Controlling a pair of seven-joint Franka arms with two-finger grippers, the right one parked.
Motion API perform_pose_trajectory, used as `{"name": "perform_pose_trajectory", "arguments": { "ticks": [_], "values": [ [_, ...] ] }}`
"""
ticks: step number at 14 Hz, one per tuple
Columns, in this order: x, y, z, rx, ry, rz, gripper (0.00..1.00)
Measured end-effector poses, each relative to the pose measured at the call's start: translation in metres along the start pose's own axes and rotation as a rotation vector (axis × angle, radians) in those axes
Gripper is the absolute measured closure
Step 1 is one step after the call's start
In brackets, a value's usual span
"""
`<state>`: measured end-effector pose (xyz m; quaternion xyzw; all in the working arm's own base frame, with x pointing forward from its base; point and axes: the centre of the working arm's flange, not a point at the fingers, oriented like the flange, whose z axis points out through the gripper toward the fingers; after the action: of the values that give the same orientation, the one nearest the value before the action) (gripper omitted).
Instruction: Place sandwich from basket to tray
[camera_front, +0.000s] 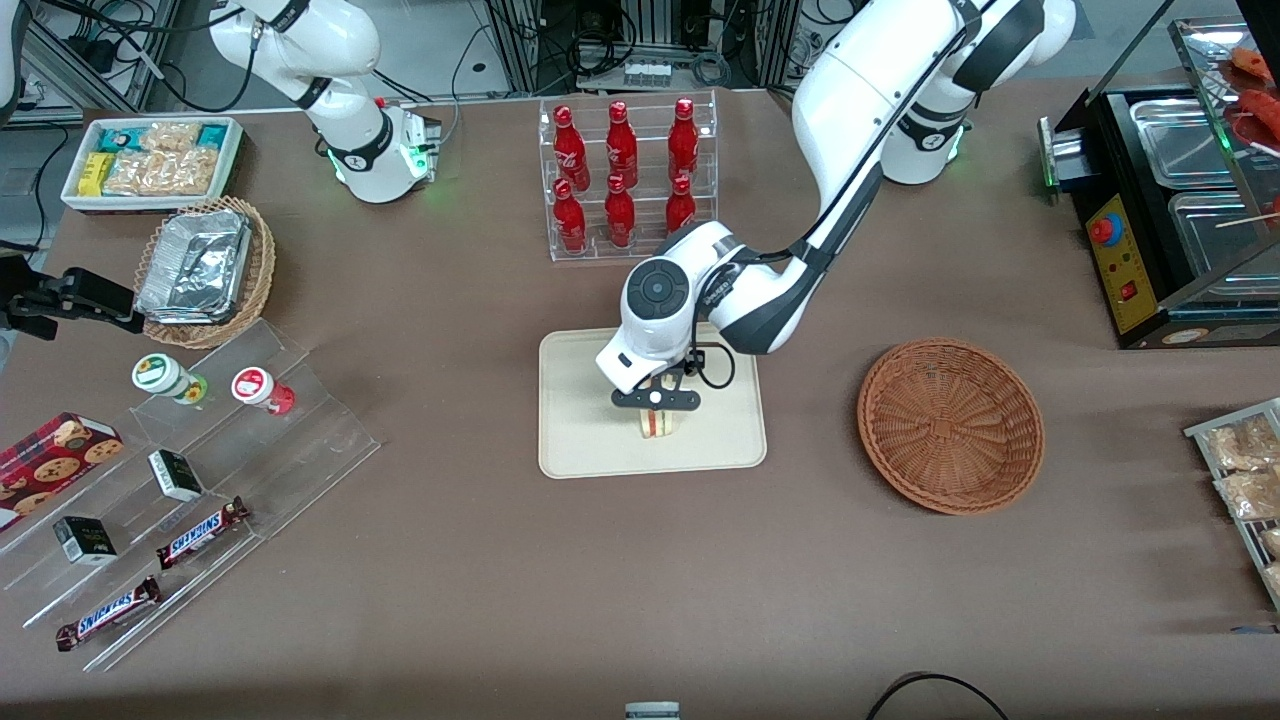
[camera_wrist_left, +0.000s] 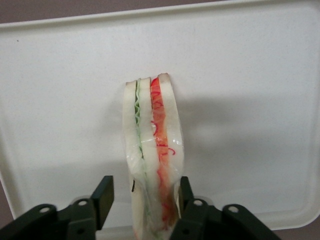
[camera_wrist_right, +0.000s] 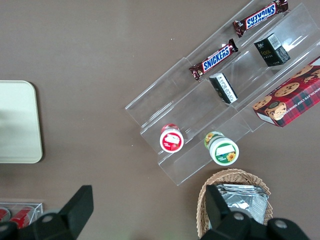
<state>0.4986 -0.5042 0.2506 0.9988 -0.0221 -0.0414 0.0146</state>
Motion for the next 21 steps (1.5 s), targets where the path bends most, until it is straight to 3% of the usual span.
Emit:
{"name": "perform_pose_trajectory", "arguments": {
  "ticks": [3,9,13,17,21],
  "values": [
    [0.008,0.002,-0.034,-0.02,0.035,-0.021,0.04],
    [0.032,-0.069,-0.185,-0.018,0.106,-0.221,0.0],
    [0.046,-0.16,-0.255,0.024,0.091,-0.338,0.0],
    [0.057,-0.254,-0.293,0.041,0.031,-0.317,0.0],
    [0.066,-0.339,-0.312,0.045,0.003,-0.291,0.0]
  ]
}}
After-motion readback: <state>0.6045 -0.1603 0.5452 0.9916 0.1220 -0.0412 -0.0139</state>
